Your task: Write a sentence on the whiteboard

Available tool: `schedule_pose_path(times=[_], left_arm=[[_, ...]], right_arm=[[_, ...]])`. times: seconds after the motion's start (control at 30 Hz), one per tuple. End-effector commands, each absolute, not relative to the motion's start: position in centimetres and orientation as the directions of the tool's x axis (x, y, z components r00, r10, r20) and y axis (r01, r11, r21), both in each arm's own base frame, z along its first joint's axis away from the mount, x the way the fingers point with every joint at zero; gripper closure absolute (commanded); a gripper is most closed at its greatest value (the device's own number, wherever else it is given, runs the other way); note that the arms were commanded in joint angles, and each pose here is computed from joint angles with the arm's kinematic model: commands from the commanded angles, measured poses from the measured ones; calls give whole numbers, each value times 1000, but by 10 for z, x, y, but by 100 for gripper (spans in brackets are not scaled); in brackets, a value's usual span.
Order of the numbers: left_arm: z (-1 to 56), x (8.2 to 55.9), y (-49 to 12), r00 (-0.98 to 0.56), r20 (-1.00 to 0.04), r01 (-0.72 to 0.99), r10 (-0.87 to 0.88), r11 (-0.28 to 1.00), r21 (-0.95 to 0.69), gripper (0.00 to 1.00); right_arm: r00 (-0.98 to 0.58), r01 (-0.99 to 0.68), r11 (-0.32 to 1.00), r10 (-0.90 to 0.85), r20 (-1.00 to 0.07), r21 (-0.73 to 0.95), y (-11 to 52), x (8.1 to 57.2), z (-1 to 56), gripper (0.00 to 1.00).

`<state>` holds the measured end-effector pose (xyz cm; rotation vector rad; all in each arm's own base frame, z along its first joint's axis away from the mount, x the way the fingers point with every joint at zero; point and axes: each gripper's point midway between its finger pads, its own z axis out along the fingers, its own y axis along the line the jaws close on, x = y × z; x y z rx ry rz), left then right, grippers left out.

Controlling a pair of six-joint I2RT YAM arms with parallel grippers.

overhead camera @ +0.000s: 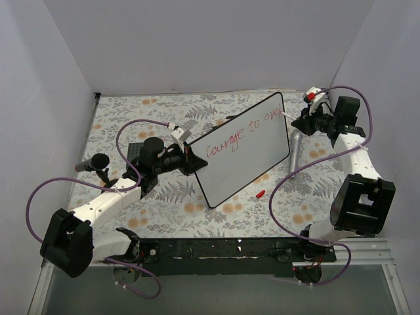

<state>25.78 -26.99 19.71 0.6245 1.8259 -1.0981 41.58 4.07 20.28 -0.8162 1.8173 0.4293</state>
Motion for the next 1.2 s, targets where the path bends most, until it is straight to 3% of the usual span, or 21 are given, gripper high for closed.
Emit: schedule_pose_path(times=[0.0,0.47,0.8,1.17], left_arm=[[193,253,-272,-415,-908,822,50,447,-352,100],[193,253,-272,-414,-909,822,48,449,-351,100],[194,256,-271,-426,-904,804,26,468,-366,100],[211,257,-270,-457,-884,757,-99,478,-445,100]], right_arm=[[-163,-710,696,-316,-935,-111,44,430,228,99],[-160,-700,706,-302,-940,-108,41,440,239,99],[-20,-771,615,-282,-959,-165,71,371,295,99],[-27,-915,393,-291,-956,-94,114,281,272,99]])
